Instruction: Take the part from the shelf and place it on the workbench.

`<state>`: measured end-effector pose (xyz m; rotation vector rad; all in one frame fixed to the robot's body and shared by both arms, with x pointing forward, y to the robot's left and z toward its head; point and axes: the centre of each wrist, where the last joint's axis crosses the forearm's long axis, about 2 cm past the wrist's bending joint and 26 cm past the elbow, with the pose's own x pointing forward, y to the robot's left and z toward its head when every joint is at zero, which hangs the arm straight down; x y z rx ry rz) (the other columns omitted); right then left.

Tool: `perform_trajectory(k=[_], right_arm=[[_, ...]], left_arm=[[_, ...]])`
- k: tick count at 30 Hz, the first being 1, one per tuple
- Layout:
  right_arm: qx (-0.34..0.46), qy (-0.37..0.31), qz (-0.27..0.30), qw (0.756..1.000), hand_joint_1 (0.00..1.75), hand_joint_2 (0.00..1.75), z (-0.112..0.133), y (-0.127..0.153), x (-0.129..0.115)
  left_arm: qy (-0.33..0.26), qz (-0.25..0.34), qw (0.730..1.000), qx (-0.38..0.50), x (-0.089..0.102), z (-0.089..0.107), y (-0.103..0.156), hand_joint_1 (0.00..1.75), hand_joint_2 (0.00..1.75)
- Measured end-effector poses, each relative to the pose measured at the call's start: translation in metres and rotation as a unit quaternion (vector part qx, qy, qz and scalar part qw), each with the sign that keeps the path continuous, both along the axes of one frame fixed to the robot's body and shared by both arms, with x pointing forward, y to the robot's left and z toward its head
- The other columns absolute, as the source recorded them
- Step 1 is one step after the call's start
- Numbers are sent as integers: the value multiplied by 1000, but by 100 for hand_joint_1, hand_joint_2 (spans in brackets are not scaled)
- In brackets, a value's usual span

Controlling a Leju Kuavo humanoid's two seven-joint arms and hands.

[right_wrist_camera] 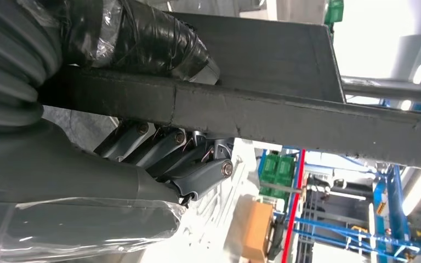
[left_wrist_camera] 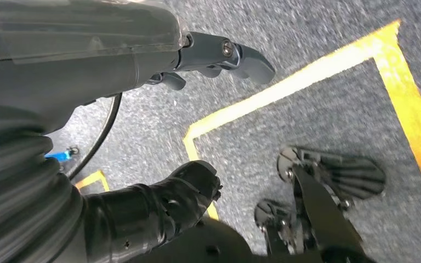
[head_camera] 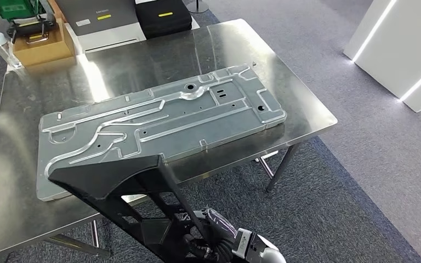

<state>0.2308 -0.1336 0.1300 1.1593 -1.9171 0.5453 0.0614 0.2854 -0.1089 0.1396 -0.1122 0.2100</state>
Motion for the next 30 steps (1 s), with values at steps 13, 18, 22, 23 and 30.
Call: perform_trajectory(k=[13, 18, 22, 23, 30], right_arm=[[-8, -19, -11, 1000, 173, 175, 2, -1, 1], [-7, -22, -11, 1000, 173, 175, 4, 0, 3], [-5, -28, -10, 1000, 173, 175, 7, 0, 6], [-4, -30, -10, 999, 173, 175, 9, 1, 8], [15, -59, 1, 998, 173, 175, 34, 10, 28]], left_arm=[[2, -2, 1000, 2, 2, 0, 0, 0, 175], [4, -5, 1000, 3, 1, 0, 0, 0, 175], [3, -8, 1000, 3, 2, 0, -1, 0, 175], [4, -9, 1000, 3, 1, 0, -1, 0, 175], [-12, -18, 1000, 4, 7, 1, 0, 0, 175]])
